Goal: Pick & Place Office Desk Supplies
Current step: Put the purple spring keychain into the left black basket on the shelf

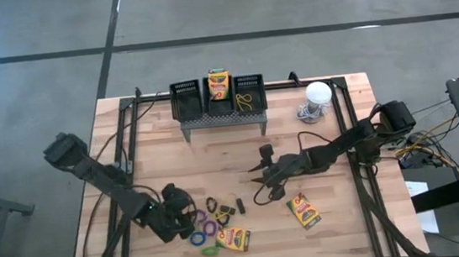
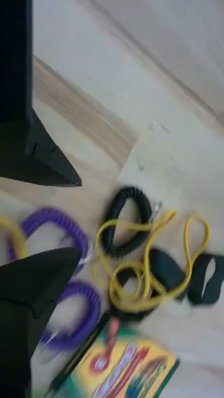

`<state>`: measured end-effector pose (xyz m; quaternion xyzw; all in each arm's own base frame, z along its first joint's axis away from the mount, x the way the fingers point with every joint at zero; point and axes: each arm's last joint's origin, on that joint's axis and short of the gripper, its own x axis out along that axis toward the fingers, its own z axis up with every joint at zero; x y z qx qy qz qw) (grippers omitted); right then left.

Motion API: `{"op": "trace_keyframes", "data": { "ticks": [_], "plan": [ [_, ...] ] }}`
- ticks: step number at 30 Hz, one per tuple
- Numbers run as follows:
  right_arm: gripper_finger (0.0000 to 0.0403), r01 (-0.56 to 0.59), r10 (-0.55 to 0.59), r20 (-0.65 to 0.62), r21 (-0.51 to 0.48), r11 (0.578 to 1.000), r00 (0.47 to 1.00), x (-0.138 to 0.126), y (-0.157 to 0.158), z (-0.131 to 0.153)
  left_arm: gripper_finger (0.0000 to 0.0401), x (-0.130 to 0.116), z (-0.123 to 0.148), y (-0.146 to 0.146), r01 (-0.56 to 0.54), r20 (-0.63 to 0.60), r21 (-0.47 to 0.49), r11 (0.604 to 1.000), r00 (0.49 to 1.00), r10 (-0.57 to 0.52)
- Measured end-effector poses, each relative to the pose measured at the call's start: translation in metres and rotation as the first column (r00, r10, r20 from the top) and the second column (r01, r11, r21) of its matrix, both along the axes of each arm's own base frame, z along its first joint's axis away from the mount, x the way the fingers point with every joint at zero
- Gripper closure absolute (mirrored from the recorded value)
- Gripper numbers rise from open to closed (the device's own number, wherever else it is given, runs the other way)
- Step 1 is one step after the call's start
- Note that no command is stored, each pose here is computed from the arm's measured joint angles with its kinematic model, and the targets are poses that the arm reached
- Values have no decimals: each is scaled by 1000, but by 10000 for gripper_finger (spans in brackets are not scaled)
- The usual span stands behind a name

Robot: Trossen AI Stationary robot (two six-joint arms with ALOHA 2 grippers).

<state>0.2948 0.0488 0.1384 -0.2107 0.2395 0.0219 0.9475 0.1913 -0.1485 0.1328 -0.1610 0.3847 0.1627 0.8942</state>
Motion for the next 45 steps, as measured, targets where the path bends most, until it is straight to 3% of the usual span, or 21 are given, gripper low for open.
{"op": "trace_keyframes", "data": {
  "ticks": [3, 9, 20, 23, 29, 34, 39, 43, 45],
  "plan": [
    [266, 15, -16, 17, 17, 1000, 1000, -2, -1, 5, 226, -3, -13, 9, 9, 28, -25, 1000, 1000, -8],
    [274, 24, -25, 29, 38, 999, 999, -6, -1, 8, 229, -5, -22, 11, 137, 130, -42, 990, 983, -131],
    [274, 36, -37, 20, 59, 998, 999, -10, -2, 5, 265, -4, -40, 11, 205, 31, 30, 978, 978, -206],
    [273, 41, -42, 18, 69, 997, 999, -10, -2, 4, 288, -3, -41, 11, 202, 28, 40, 979, 979, -203],
    [279, 47, -49, 15, 82, 996, 999, -10, -2, 4, 383, 0, -37, 10, 245, 15, 72, 967, 969, -247],
    [282, 46, -47, 13, 79, 996, 999, -11, -2, 4, 379, 23, 7, -3, 300, 25, 146, 943, 951, -307],
    [278, 34, -35, 11, 55, 998, 999, -11, -2, 4, 378, 35, 68, -7, 290, -74, 324, 901, 957, -281],
    [280, 18, -18, 9, 17, 1000, 1000, -11, -2, 4, 378, 35, 104, -2, 195, -89, 497, 846, 981, -174],
    [282, 7, -7, 10, -11, 1000, 1000, -10, -2, 4, 378, 36, 118, 7, 81, -31, 591, 803, 996, -78]
  ]
}}
